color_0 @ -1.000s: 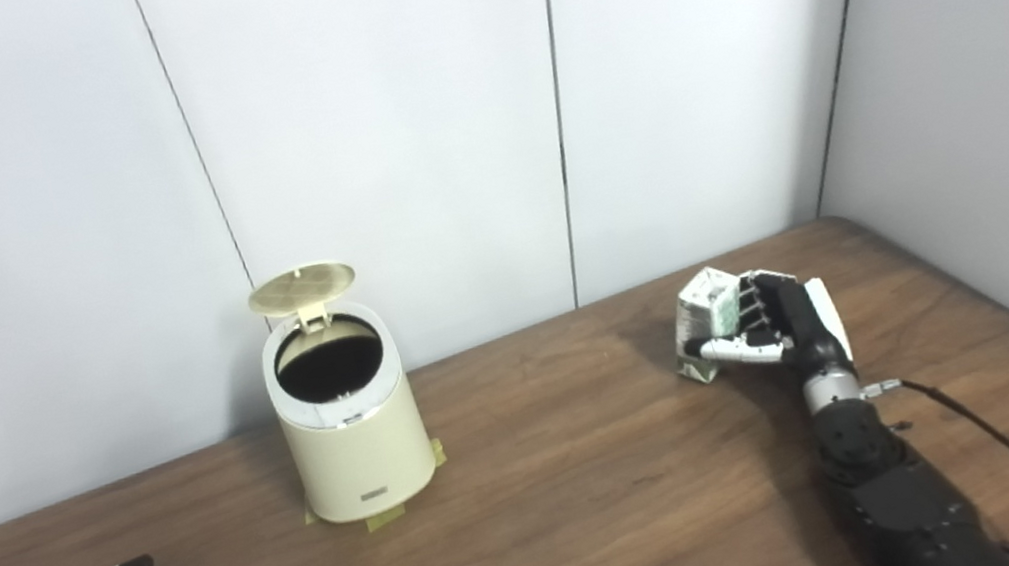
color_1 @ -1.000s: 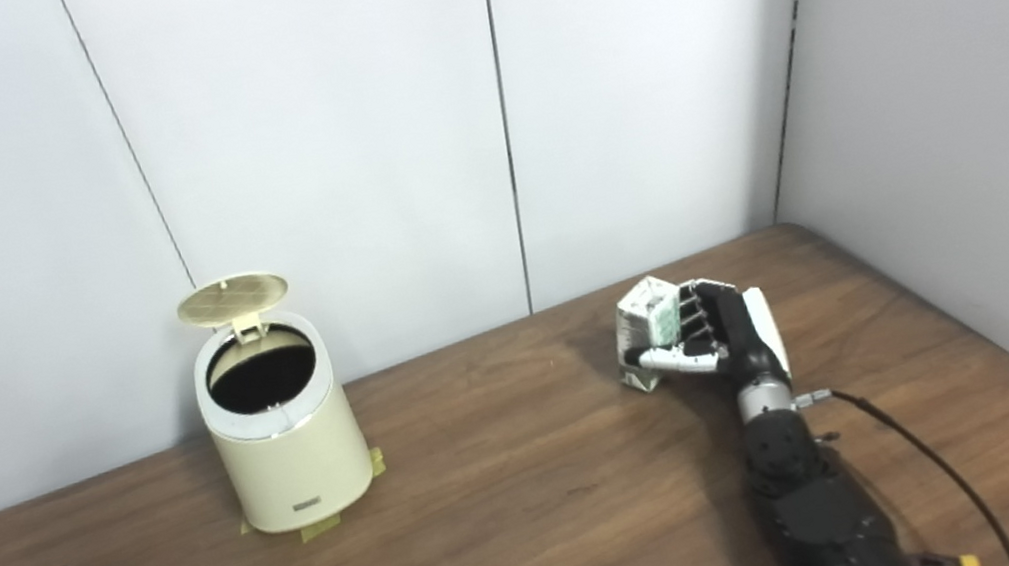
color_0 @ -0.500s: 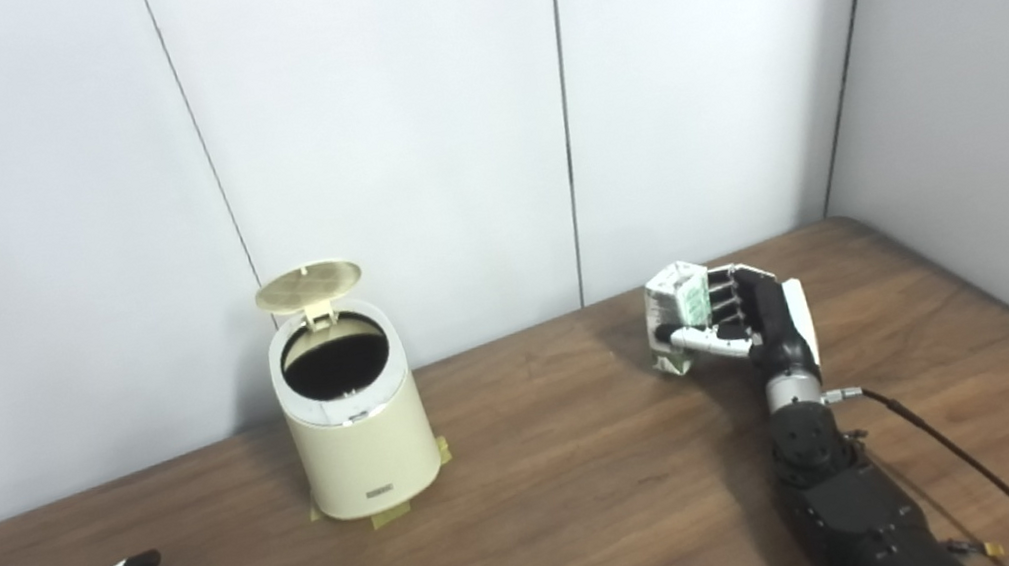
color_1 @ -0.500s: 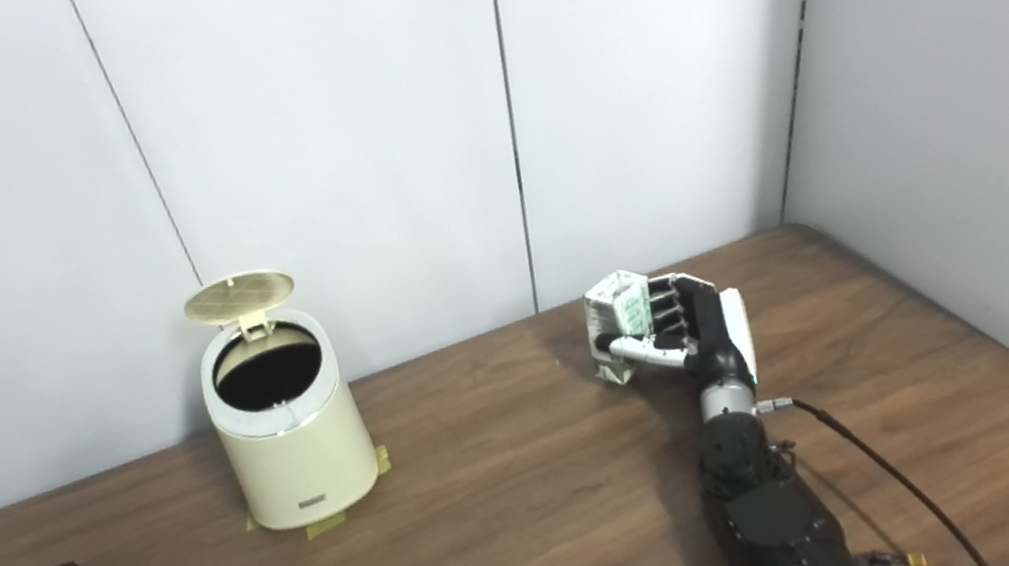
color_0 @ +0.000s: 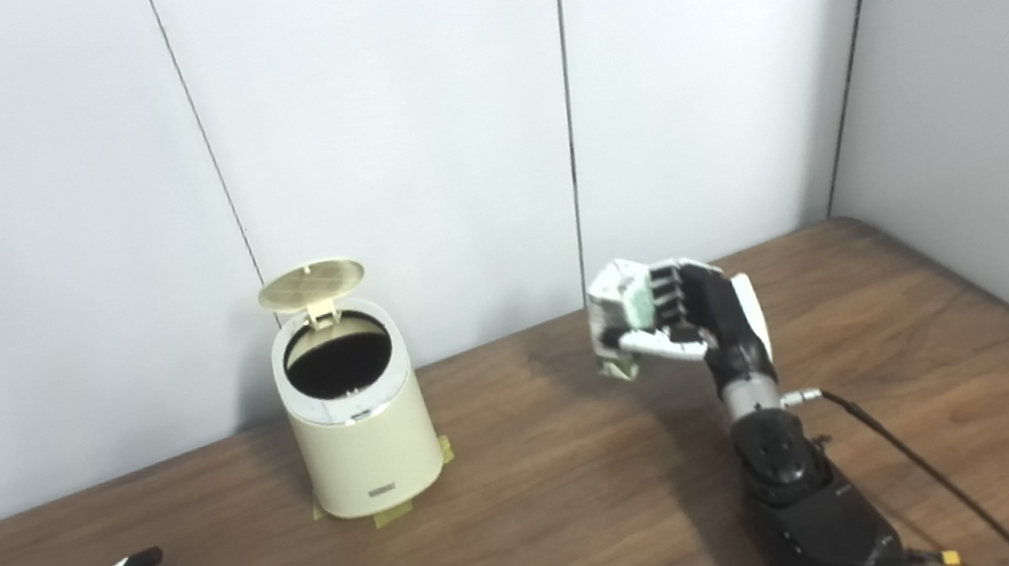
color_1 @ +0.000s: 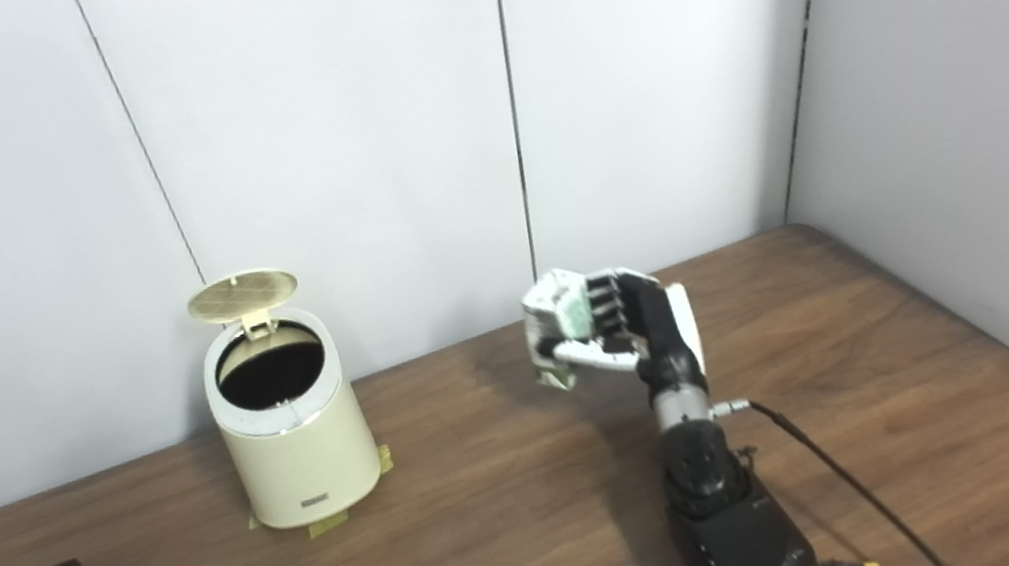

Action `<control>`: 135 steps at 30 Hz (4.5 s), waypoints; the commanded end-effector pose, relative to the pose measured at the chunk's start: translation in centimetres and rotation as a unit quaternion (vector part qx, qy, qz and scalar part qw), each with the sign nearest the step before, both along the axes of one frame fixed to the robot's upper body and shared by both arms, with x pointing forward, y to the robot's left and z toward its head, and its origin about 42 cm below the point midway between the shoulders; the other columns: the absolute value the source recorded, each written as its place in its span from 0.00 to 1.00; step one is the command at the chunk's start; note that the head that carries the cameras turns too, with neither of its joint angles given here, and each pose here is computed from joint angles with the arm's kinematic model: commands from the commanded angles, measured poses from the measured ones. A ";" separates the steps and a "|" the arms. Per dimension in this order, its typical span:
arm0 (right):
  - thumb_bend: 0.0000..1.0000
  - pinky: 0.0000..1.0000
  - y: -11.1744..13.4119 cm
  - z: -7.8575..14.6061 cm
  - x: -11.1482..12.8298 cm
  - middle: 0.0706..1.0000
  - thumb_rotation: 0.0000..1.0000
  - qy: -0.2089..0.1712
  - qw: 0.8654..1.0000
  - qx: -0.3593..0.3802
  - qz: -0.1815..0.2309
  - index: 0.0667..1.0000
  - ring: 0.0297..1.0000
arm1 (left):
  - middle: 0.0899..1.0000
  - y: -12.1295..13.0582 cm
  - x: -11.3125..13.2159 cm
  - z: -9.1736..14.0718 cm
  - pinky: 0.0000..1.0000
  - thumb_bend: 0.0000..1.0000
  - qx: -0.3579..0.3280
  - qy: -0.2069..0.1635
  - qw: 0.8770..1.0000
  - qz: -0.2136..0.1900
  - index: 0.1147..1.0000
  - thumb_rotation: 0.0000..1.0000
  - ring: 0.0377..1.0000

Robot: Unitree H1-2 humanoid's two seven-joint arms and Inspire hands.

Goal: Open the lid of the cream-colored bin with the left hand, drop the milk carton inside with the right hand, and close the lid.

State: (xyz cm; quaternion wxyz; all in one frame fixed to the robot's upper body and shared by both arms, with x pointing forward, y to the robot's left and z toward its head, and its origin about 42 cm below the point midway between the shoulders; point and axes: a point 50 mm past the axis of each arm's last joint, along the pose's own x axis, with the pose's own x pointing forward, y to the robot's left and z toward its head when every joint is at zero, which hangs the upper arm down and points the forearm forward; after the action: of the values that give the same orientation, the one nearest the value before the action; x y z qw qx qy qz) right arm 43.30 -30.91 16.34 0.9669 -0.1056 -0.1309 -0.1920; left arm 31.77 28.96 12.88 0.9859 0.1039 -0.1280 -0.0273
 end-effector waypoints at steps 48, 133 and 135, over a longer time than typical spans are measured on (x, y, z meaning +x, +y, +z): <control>0.52 0.32 17.3 13.0 5.0 0.46 0.00 -0.158 0.967 0.060 0.190 0.48 0.39 | 0.67 -6.7 0.7 -1.7 0.58 0.72 -0.040 -0.014 0.999 -0.012 0.71 0.09 0.64; 0.52 0.30 20.7 10.9 9.4 0.44 0.00 -0.142 0.935 -0.240 0.220 0.48 0.39 | 0.67 -9.9 0.6 -0.6 0.55 0.72 -0.040 -0.021 0.999 -0.009 0.71 0.10 0.63; 0.52 0.30 20.5 10.8 9.4 0.44 0.00 -0.137 0.935 -0.240 0.221 0.48 0.39 | 0.67 -9.8 0.6 -0.5 0.55 0.72 -0.040 -0.020 0.999 -0.009 0.71 0.10 0.63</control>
State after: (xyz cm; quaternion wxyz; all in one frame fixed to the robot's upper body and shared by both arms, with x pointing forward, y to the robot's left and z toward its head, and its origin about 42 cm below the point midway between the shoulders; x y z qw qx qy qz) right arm 51.80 -10.80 23.57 0.9138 -0.2871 -0.2817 0.0573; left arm 33.08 19.45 12.98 0.9860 0.0625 -0.1517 -0.0280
